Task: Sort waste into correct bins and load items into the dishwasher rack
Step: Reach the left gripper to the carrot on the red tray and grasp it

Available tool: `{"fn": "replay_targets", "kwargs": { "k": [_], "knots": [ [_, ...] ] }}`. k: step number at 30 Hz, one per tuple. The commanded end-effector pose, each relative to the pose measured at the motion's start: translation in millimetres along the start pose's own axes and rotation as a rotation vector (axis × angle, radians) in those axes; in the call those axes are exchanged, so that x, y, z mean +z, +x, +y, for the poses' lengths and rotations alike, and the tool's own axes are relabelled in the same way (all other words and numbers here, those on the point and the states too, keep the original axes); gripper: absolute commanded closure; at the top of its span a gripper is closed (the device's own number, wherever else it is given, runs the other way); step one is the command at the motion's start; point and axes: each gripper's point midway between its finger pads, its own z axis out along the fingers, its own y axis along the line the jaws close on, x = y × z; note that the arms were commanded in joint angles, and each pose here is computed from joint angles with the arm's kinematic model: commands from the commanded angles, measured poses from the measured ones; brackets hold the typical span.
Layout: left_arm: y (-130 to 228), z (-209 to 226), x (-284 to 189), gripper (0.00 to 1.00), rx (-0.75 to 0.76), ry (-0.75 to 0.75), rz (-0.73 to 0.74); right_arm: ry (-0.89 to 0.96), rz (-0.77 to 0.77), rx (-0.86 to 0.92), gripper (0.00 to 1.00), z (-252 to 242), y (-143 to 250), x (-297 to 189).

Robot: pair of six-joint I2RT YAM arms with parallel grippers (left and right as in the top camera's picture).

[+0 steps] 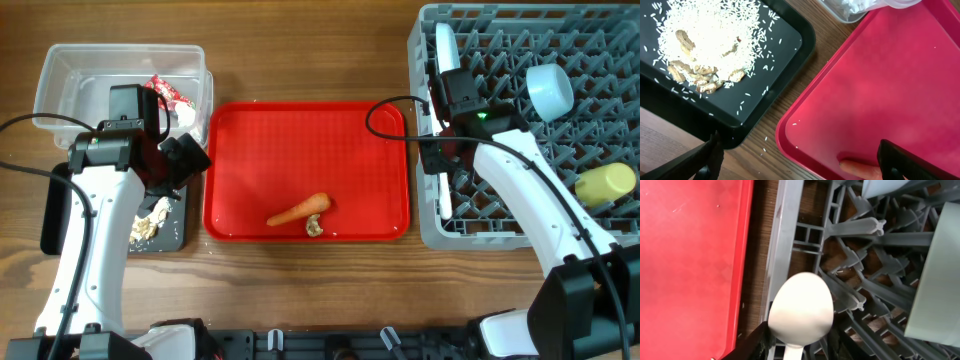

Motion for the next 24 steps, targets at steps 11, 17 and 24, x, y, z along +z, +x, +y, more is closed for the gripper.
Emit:
{"fn": "replay_targets", "kwargs": {
  "k": [11, 17, 24],
  "knots": [
    [-2, 1, -5, 0.0, -0.01, 0.012, -0.017, -0.057, -0.221, 0.154, 0.41, -9, -21, -62],
    [11, -32, -8, 0.0, 0.171, 0.162, 0.035, -0.267, -0.241, 0.253, 0.26, -5, -12, -85],
    [62, -97, -13, 0.0, 0.63, 0.258, 0.022, -0.424, -0.175, 0.378, 0.09, -19, 4, -86]
  ]
}}
